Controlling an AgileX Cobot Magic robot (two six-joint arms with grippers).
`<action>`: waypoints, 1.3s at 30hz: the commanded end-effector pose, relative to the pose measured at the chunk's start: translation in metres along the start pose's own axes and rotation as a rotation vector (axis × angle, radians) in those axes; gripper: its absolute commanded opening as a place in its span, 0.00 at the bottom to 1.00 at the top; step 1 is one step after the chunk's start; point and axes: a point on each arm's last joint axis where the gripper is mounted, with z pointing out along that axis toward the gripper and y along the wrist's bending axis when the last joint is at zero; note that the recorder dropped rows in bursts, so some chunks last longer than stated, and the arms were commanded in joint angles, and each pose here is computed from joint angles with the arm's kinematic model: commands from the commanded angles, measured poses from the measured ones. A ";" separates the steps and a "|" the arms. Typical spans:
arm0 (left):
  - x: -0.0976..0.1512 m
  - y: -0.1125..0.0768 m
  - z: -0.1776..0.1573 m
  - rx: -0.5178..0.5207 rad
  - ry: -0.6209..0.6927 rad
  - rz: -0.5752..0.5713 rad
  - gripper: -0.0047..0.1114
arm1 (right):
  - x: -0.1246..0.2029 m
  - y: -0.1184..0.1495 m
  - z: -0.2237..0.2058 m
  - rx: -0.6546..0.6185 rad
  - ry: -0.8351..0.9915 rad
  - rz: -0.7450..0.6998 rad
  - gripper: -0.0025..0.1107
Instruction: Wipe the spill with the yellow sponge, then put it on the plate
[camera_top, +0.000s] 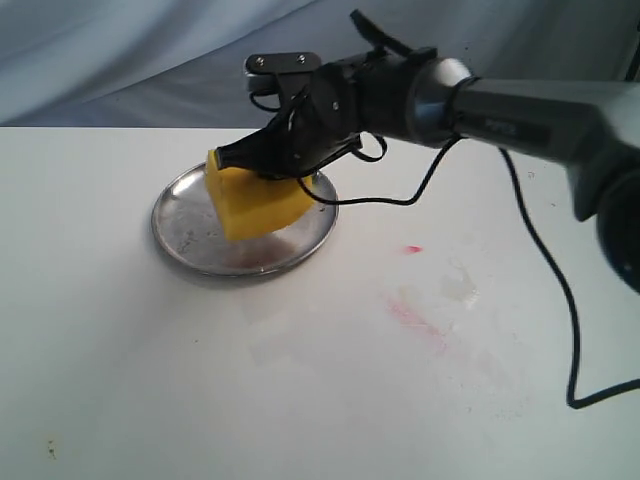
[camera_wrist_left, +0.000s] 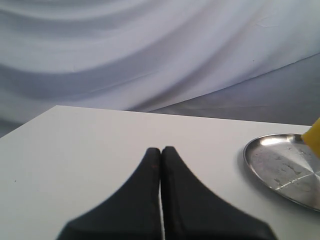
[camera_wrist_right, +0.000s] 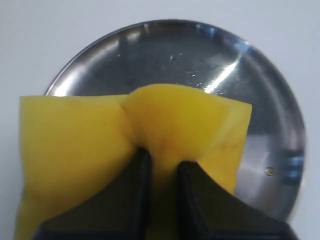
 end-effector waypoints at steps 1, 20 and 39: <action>0.001 0.000 0.000 0.006 -0.003 0.000 0.04 | 0.004 0.012 0.020 -0.014 0.034 -0.018 0.19; 0.001 0.000 0.000 0.006 -0.003 0.000 0.04 | -0.029 0.019 -0.043 -0.009 0.025 -0.068 0.62; 0.001 0.000 0.000 0.006 -0.003 -0.002 0.04 | 0.058 -0.092 -0.225 0.111 -0.496 0.156 0.25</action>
